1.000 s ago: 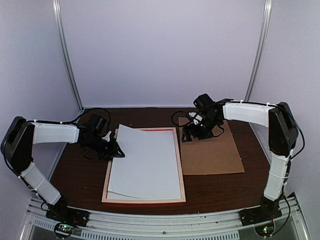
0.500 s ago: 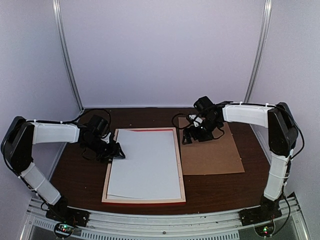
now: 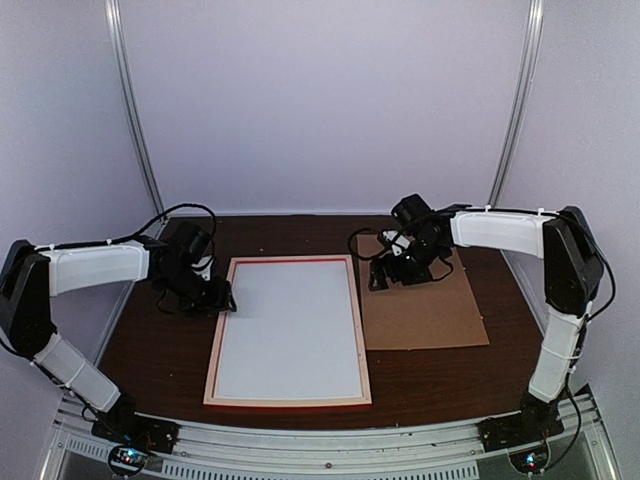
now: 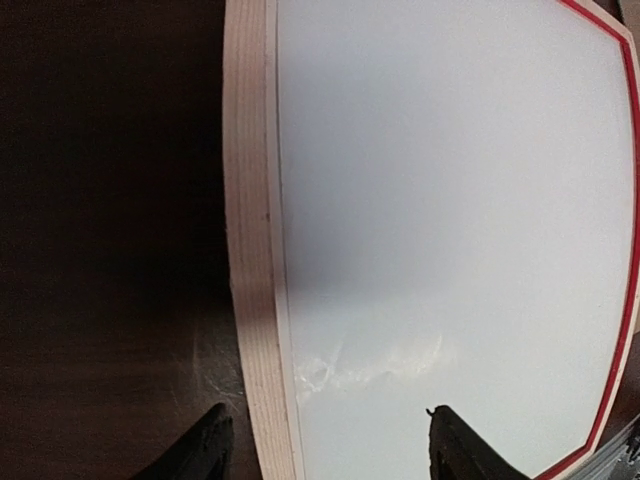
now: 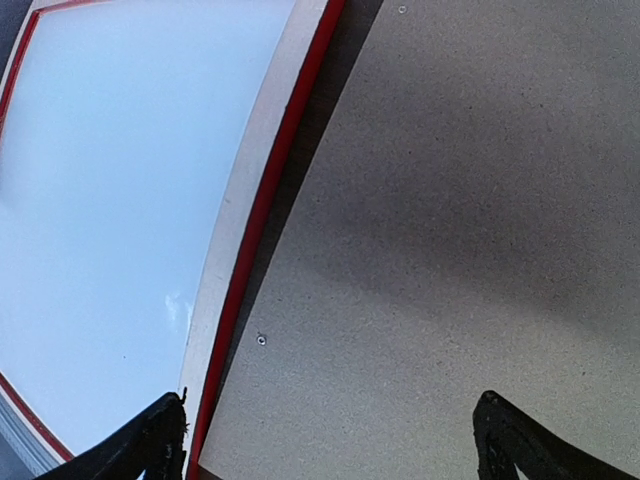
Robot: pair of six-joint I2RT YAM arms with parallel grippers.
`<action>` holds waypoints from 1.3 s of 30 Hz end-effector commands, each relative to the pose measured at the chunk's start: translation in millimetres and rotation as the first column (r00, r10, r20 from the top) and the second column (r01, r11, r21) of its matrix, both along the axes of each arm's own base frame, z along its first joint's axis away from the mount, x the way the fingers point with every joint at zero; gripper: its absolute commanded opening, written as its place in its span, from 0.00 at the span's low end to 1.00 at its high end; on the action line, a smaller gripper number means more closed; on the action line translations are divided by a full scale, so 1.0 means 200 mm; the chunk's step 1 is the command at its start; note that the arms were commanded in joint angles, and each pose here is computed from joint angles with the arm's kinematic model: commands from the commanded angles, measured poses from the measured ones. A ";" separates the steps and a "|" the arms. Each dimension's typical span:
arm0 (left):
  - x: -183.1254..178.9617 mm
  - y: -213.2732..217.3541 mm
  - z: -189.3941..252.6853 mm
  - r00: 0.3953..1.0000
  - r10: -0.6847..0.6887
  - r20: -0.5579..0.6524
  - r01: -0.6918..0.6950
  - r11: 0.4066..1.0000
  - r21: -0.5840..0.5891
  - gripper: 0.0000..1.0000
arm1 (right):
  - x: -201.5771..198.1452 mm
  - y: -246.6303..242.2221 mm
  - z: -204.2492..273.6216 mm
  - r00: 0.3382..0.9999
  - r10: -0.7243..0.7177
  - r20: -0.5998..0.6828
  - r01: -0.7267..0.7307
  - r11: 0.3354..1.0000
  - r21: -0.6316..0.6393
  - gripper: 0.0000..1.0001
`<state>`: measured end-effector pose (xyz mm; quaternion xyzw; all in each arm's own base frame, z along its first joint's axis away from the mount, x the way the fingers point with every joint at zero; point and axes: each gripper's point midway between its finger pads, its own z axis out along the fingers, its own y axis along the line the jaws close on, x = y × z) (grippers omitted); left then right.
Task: Put the photo into the frame
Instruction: Place the photo on the mat board, then move the frame body to the center of the board.
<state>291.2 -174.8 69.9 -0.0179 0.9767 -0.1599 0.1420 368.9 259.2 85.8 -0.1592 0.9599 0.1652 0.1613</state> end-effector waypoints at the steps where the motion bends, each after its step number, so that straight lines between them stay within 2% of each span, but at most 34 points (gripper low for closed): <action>1: 0.08 0.02 0.15 0.991 -0.015 0.130 0.011 1.000 0.026 0.68 | 0.05 -0.10 0.11 0.994 -0.075 0.085 0.077 0.997 -0.018 1.00; 7: 0.17 -0.16 0.33 0.963 -0.065 0.262 0.101 0.987 -0.127 0.69 | 0.10 -0.31 0.15 0.972 -0.206 0.110 0.206 0.978 0.018 1.00; 14: 0.23 -0.43 0.45 0.935 -0.199 0.293 0.257 0.951 -0.171 0.82 | 0.11 -0.61 0.14 0.921 -0.372 0.116 0.369 0.928 0.053 1.00; 19: 0.27 -0.71 0.53 0.893 -0.293 0.342 0.374 0.905 -0.201 0.85 | 0.08 -0.76 0.08 0.889 -0.450 0.087 0.449 0.893 0.041 0.99; 26: 0.20 -1.12 0.44 0.844 -0.435 0.315 0.515 0.820 -0.248 0.85 | 0.03 -0.90 0.01 0.846 -0.526 0.090 0.527 0.850 0.014 1.00; 31: 0.13 -1.40 0.37 0.786 -0.529 0.320 0.609 0.752 -0.251 0.85 | 0.00 -1.00 -0.04 0.805 -0.585 0.104 0.590 0.806 -0.036 1.00; 39: 0.06 -1.73 0.25 0.720 -0.613 0.324 0.692 0.668 -0.274 0.85 | -0.02 -1.08 -0.06 0.788 -0.608 0.095 0.614 0.787 -0.055 1.00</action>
